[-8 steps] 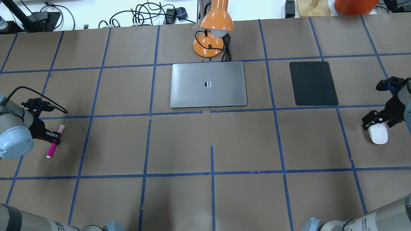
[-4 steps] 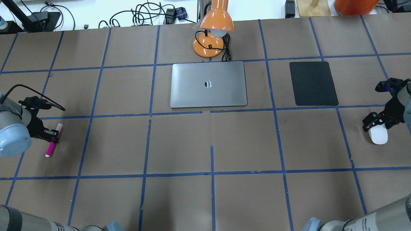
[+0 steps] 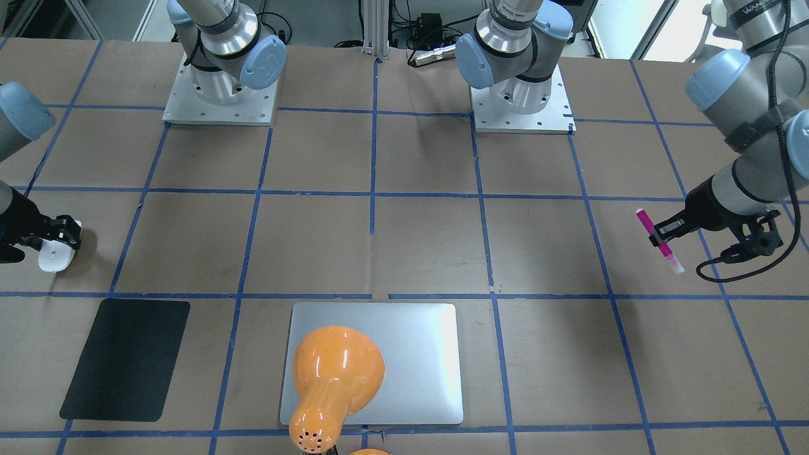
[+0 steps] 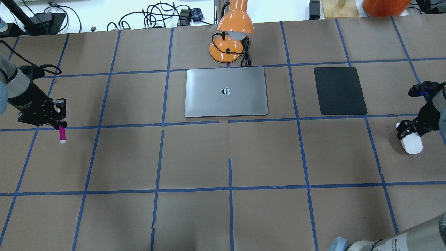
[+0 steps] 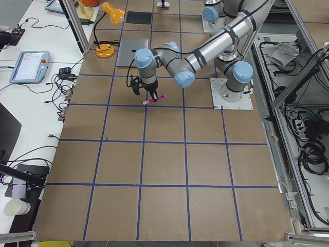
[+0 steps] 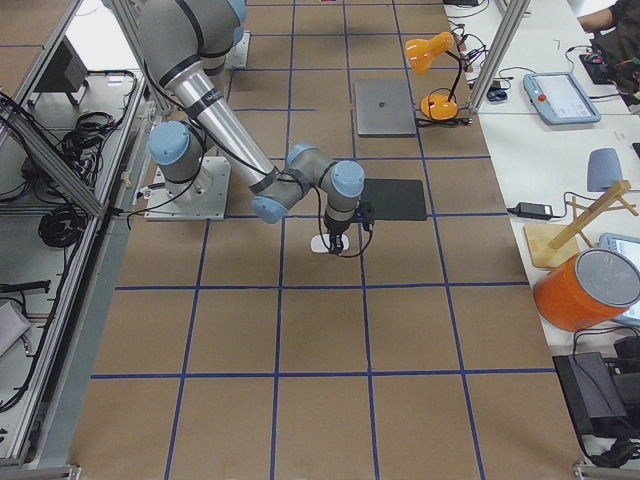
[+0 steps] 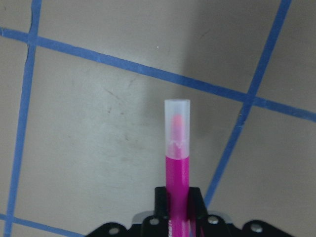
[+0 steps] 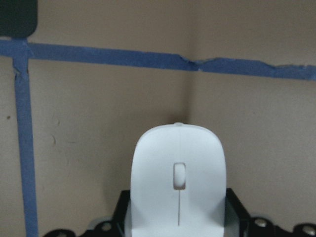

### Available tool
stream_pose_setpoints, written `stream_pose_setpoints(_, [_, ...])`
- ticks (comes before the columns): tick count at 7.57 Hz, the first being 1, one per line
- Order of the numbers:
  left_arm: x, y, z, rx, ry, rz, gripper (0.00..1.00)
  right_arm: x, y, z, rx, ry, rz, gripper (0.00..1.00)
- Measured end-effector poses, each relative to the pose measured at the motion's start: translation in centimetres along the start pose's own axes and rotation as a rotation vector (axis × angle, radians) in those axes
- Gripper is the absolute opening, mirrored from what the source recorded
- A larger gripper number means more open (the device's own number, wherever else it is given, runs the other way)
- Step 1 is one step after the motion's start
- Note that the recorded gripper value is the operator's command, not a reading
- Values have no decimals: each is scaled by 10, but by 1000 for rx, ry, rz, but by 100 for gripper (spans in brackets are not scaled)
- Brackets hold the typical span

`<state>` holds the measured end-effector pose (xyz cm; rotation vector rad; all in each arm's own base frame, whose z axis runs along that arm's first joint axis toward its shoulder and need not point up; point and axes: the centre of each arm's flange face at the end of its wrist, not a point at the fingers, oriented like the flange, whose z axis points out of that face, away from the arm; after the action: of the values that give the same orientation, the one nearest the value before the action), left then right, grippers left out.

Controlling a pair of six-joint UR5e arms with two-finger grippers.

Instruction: Place pen and mouse around notebook

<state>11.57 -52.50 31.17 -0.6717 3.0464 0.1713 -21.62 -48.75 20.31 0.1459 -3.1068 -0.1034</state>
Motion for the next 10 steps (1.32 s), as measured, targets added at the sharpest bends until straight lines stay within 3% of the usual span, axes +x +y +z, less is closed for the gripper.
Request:
stream_pose_setpoints(2, [91, 34, -16, 26, 5, -185, 0, -32, -36, -49, 30, 21, -16, 4])
stream_pose_setpoints(4, [185, 79, -7, 21, -6, -363, 0, -87, -100, -77, 44, 17, -2, 3])
stream_pose_setpoints(6, [268, 137, 12, 8, -21, -568, 0, -127, -153, -63, 48, -21, 13, 3])
stream_pose_setpoints(8, [331, 184, 46, -9, -26, -750, 0, -139, -169, -36, 21, -61, 30, 4])
stream_pose_setpoints(10, [379, 219, 88, -5, -25, -878, 0, -141, -173, -20, 3, -69, 32, 21])
